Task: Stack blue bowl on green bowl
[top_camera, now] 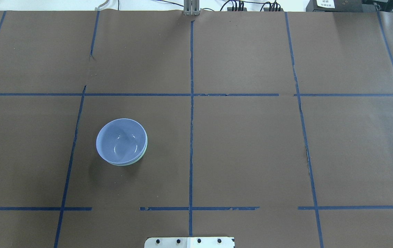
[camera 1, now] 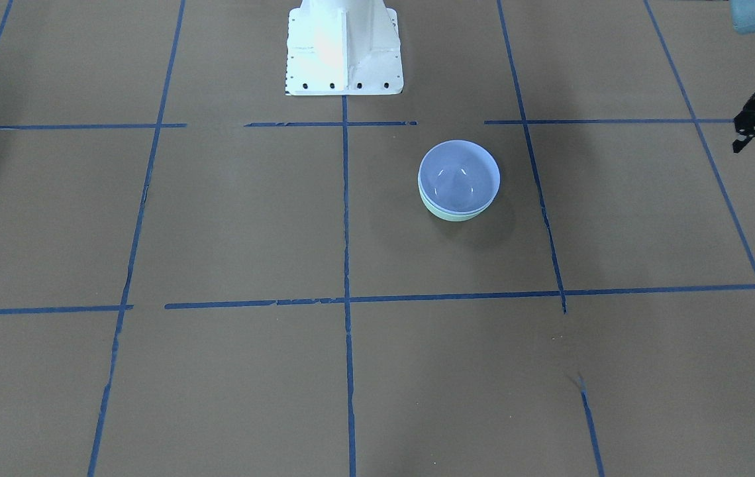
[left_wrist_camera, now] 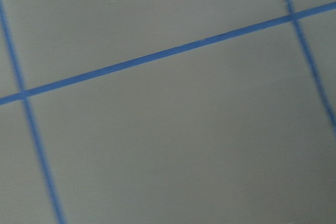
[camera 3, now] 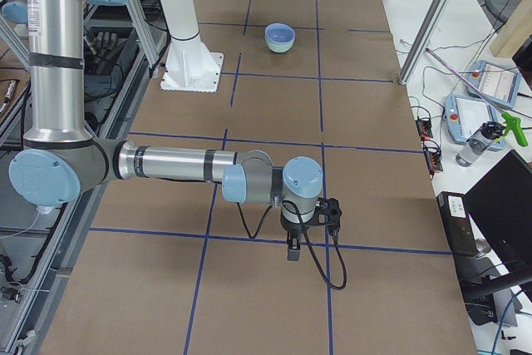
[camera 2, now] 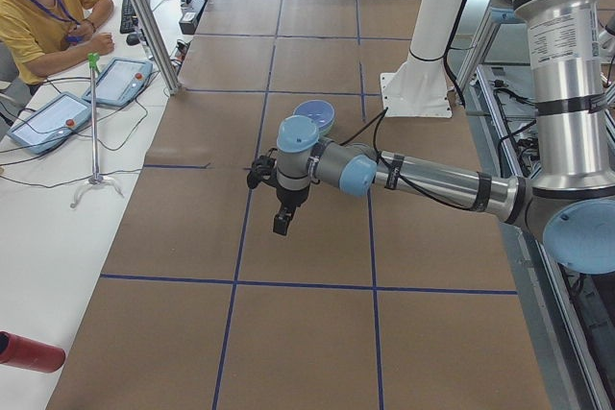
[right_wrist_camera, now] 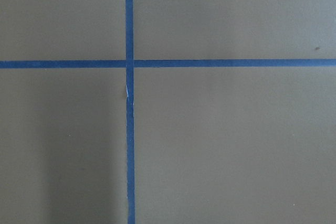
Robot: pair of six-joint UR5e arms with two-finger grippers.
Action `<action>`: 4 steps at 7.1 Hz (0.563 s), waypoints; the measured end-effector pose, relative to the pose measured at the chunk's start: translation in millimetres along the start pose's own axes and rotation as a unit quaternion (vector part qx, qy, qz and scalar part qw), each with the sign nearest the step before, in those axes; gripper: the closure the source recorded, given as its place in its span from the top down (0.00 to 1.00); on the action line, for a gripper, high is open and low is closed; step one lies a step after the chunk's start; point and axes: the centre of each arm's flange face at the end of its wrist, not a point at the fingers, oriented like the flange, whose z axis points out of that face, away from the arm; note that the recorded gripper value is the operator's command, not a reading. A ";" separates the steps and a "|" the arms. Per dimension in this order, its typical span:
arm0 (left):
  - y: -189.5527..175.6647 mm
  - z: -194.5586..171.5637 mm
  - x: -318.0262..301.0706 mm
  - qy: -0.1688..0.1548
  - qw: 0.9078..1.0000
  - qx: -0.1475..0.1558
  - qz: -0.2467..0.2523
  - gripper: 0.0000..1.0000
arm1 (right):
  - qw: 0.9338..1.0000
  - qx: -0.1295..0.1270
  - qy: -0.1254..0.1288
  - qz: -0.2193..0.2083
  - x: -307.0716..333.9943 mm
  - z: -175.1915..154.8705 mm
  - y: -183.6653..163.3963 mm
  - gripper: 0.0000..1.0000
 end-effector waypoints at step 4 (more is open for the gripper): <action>72.4 -0.9 -84.1 0.033 0.998 -0.016 -0.047 1.00 | 1.000 0.000 0.000 0.000 0.1 0.1 0.1 1.00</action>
